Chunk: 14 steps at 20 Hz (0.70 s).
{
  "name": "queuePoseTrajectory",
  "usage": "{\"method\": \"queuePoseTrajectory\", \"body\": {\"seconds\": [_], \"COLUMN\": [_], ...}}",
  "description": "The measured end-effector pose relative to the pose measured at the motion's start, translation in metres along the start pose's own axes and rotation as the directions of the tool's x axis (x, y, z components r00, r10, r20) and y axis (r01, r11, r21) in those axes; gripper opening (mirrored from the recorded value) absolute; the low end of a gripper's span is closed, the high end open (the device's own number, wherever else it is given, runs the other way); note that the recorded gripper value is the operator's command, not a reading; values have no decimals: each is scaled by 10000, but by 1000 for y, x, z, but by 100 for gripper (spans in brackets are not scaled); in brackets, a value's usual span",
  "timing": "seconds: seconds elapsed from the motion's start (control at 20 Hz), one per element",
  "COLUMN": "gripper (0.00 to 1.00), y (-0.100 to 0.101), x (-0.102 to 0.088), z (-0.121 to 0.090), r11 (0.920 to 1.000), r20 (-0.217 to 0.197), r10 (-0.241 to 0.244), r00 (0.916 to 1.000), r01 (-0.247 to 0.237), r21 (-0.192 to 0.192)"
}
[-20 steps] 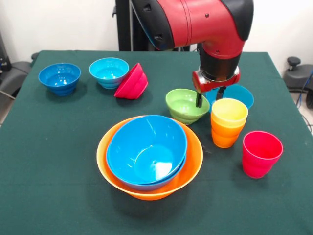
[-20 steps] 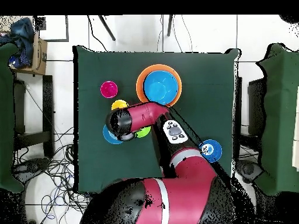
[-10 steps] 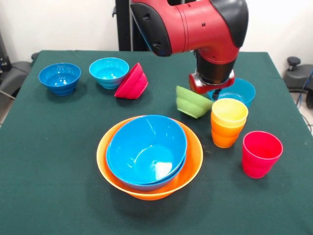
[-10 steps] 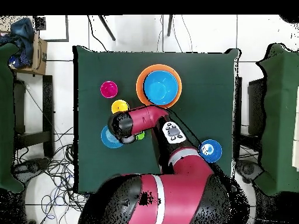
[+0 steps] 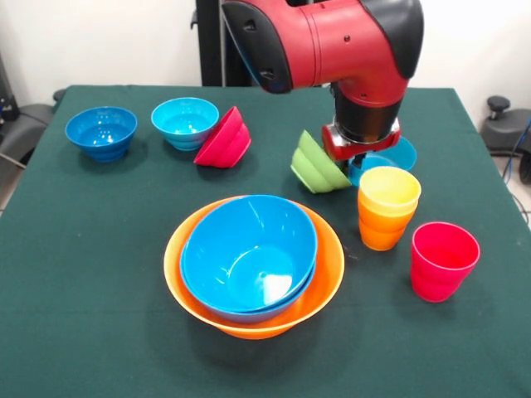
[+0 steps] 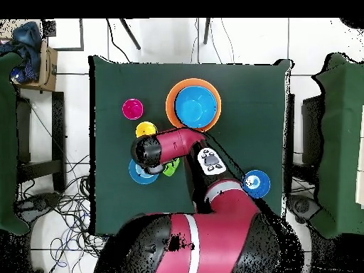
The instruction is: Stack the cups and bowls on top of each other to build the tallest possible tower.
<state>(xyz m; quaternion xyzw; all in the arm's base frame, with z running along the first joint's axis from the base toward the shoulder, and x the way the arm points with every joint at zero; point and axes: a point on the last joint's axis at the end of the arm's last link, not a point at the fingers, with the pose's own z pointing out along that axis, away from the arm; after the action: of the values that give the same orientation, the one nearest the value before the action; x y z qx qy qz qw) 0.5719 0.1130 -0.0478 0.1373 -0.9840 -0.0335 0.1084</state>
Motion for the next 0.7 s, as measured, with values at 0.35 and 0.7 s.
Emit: {"method": "queuePoseTrajectory", "body": {"seconds": [0.35, 0.7], "gripper": [0, 0], "y": [-17, -27], "x": [2, 2], "z": [-1, -6], "r11": [9996, 9991], "r20": [27, 109], "r10": [276, 428], "r00": [9996, 9990], "r01": [-276, -427], "r21": [-54, -62]}}
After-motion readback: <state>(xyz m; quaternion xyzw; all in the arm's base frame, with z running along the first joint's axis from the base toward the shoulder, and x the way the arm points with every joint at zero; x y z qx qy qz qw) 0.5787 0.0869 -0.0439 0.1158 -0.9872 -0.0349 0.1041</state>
